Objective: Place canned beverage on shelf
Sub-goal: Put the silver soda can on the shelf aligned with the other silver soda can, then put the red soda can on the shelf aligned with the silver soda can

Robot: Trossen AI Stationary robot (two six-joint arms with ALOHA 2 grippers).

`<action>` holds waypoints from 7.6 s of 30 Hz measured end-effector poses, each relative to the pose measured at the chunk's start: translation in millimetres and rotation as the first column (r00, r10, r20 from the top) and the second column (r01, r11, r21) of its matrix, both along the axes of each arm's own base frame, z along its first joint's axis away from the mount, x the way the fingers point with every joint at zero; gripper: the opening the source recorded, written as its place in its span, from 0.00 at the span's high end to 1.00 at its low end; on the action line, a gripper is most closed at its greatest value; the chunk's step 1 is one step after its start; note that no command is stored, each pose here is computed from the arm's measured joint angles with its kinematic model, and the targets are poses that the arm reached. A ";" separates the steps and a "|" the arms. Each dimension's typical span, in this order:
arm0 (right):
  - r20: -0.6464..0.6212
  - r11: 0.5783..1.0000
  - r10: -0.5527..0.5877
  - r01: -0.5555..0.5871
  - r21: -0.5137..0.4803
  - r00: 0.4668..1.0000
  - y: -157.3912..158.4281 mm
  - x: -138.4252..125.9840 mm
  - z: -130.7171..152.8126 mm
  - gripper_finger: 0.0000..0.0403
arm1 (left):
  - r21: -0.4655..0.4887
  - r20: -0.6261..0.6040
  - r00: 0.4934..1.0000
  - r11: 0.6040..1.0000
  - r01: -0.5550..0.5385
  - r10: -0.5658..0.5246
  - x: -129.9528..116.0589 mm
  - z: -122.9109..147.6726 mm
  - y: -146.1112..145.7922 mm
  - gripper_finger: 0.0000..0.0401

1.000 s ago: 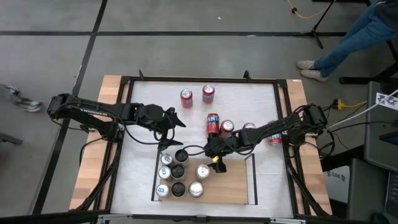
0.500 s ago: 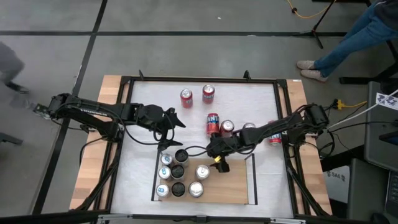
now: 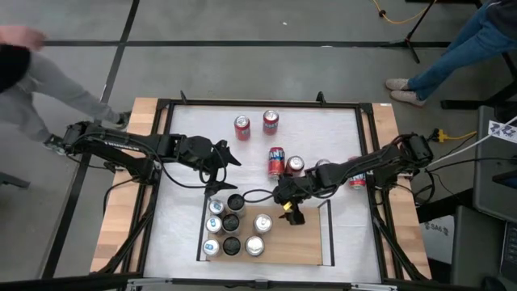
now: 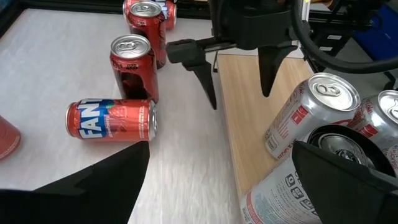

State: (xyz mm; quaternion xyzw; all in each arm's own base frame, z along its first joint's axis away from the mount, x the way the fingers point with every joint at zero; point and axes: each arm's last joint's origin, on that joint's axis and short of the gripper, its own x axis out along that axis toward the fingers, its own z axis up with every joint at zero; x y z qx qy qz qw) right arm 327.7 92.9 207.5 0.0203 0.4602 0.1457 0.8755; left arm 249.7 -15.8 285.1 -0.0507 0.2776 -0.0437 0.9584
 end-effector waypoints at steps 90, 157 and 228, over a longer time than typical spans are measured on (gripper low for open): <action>0.122 0.969 -0.022 0.051 -0.242 0.992 39.2 17.1 44.9 0.05 | 0.089 0.064 0.994 0.992 -0.090 0.084 -3.5 8.4 12.5 0.03; 0.271 0.861 -0.365 0.434 -0.265 0.891 -287.6 11.1 36.3 0.05 | 0.126 0.177 0.963 0.966 -0.227 0.203 -31.2 33.9 47.8 0.03; 0.218 0.911 -0.363 0.394 -0.123 0.906 -290.5 20.6 -16.0 0.28 | 0.083 0.174 0.954 0.962 -0.260 0.243 -31.3 33.9 48.1 0.03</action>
